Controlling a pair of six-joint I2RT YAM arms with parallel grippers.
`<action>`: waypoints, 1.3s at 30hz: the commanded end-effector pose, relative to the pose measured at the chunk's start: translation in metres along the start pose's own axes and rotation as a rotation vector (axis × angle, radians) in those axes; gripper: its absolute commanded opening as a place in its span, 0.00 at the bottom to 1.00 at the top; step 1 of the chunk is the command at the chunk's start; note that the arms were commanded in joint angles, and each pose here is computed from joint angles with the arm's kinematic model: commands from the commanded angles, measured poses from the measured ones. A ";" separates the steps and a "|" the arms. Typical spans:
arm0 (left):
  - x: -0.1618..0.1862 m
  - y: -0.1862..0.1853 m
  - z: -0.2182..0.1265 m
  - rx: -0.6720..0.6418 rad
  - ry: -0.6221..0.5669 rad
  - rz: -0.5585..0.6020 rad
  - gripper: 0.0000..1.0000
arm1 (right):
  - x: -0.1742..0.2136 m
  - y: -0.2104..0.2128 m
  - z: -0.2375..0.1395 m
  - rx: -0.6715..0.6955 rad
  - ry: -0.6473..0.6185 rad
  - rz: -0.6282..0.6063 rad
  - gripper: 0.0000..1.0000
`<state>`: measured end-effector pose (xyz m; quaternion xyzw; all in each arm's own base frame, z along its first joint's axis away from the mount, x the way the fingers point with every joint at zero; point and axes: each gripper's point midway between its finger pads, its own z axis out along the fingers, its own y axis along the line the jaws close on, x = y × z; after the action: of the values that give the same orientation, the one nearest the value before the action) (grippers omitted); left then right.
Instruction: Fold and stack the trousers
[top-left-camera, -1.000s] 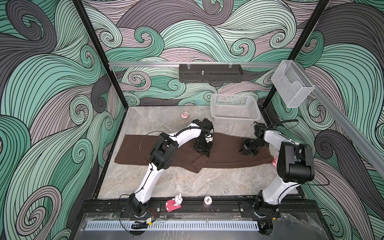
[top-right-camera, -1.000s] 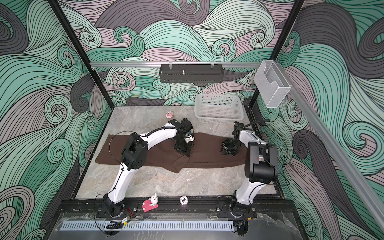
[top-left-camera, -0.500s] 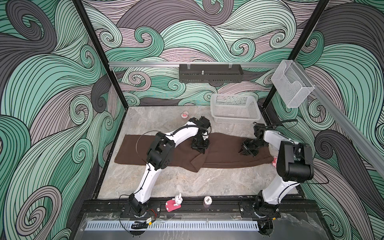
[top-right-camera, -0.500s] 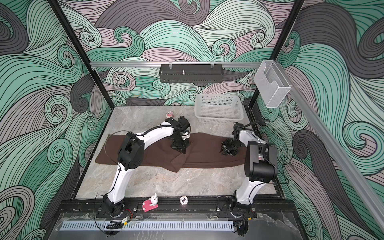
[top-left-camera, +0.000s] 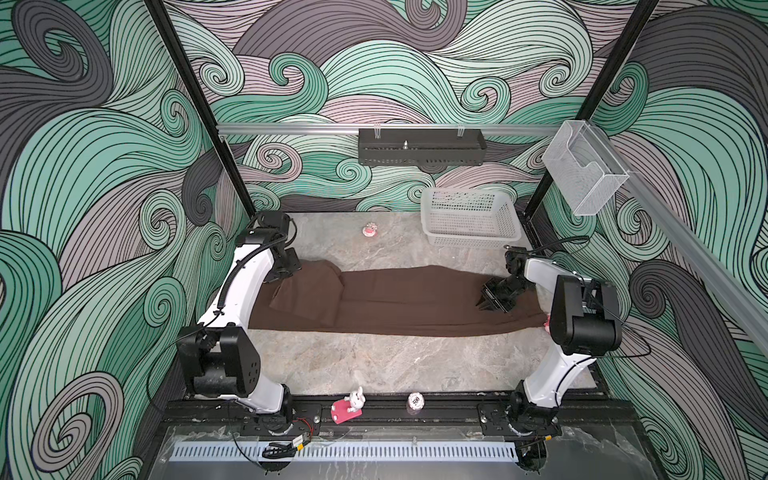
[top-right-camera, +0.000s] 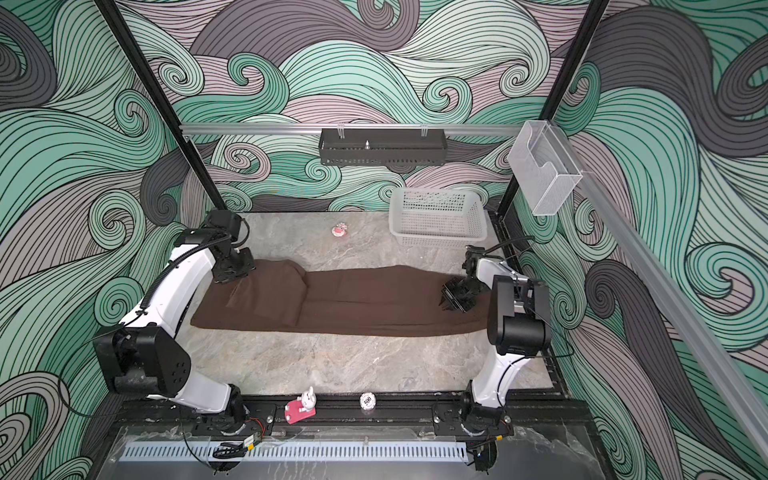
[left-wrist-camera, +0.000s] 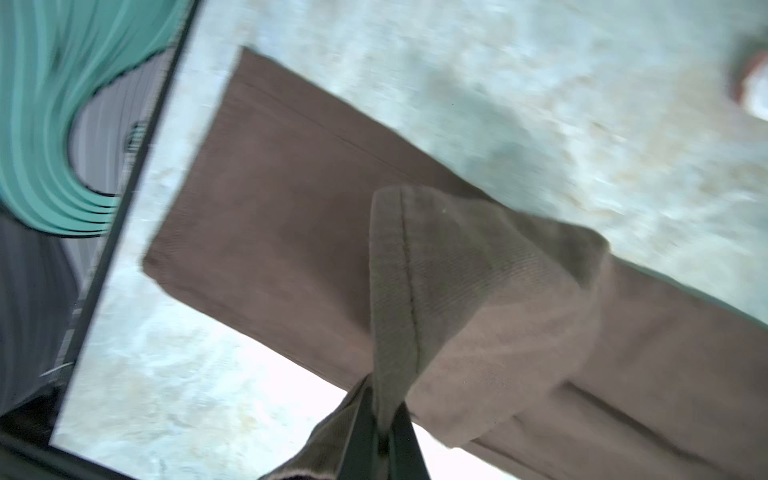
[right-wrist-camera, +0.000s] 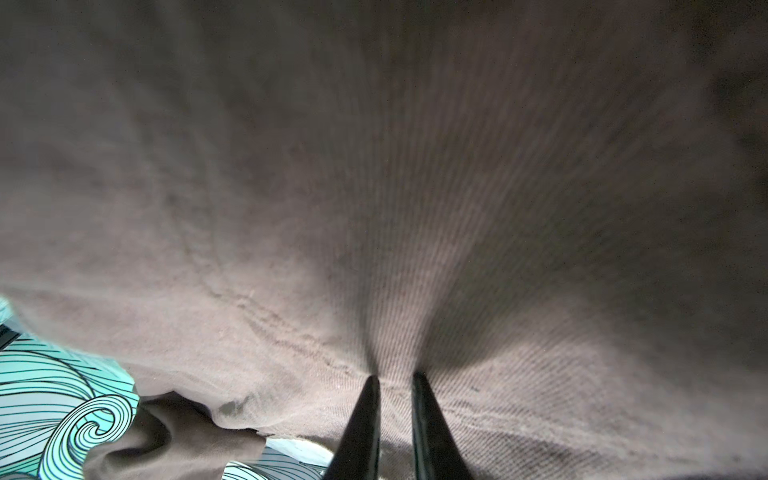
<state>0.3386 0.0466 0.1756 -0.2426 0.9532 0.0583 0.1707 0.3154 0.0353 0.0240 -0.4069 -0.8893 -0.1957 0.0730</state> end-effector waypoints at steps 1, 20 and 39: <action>-0.025 0.040 0.013 -0.141 -0.001 0.008 0.00 | -0.003 -0.006 -0.001 0.048 -0.005 0.012 0.18; -0.041 0.103 0.045 -0.321 0.194 -0.072 0.00 | 0.002 -0.006 -0.010 0.086 -0.012 0.018 0.22; -0.039 0.126 0.096 -0.469 0.410 -0.043 0.11 | 0.056 -0.024 -0.021 0.120 -0.001 0.112 0.51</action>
<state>0.3560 0.1813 0.0859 -0.2909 0.9342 0.1967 -0.0625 0.2722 0.0528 0.0509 -0.4396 -0.8792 -0.1544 0.0992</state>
